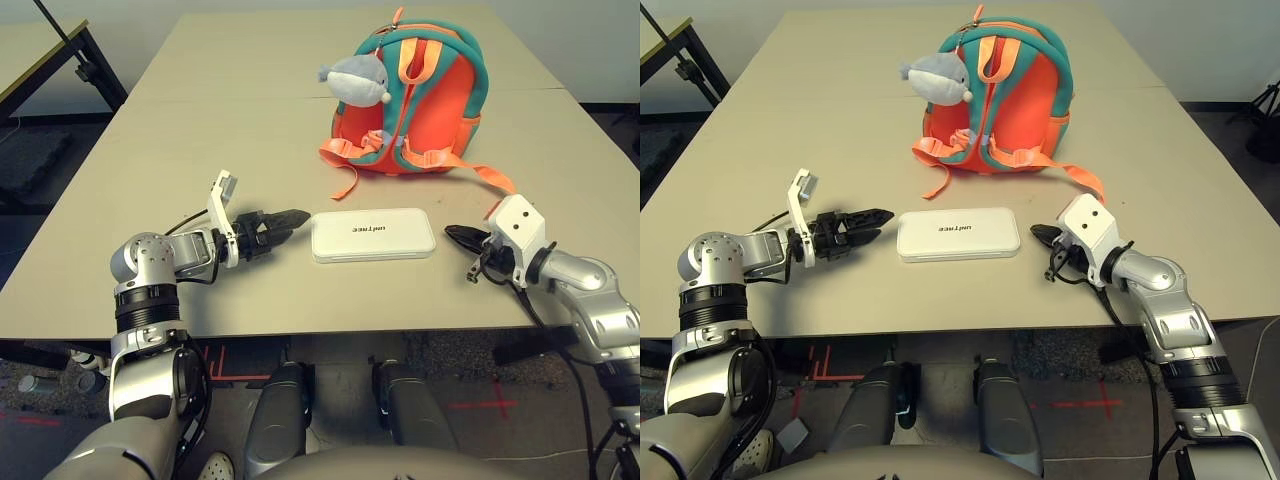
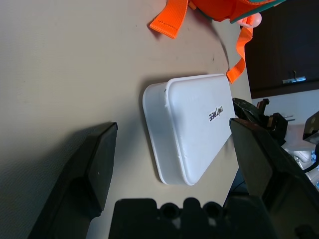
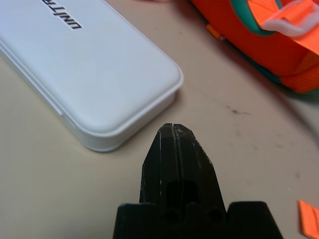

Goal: Put the pencil case into the backpack and zip it.

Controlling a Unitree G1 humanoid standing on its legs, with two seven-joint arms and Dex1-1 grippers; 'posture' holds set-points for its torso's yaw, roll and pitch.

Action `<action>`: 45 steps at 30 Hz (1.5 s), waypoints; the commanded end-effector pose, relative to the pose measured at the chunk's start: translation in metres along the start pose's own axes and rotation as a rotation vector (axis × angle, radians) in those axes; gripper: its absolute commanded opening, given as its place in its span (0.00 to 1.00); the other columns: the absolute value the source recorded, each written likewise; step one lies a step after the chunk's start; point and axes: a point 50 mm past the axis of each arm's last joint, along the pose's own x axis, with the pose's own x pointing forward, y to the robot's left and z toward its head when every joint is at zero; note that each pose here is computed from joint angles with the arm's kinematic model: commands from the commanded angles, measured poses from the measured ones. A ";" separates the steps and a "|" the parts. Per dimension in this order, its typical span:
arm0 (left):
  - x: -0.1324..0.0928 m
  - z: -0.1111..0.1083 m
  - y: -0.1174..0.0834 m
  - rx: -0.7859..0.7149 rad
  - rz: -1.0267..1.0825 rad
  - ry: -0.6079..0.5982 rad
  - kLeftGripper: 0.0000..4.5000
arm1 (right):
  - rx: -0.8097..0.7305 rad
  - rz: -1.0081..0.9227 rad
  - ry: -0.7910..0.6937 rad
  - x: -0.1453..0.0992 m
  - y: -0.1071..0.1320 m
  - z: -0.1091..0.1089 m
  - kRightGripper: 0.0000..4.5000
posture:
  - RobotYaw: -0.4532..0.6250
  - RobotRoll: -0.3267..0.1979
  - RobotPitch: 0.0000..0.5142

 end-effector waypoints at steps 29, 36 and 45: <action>0.007 -0.014 -0.003 -0.062 -0.028 0.143 1.00 | -0.009 0.024 -0.010 0.013 0.008 0.000 0.00 | 0.30 0.62 0.27; 0.012 -0.015 -0.004 -0.059 -0.025 0.148 1.00 | -0.008 0.036 -0.023 0.018 0.012 0.002 0.00 | 0.30 0.62 0.28; 0.015 -0.018 -0.004 -0.064 -0.023 0.156 1.00 | 0.007 0.085 -0.101 0.036 0.032 0.025 0.00 | 0.30 0.62 0.29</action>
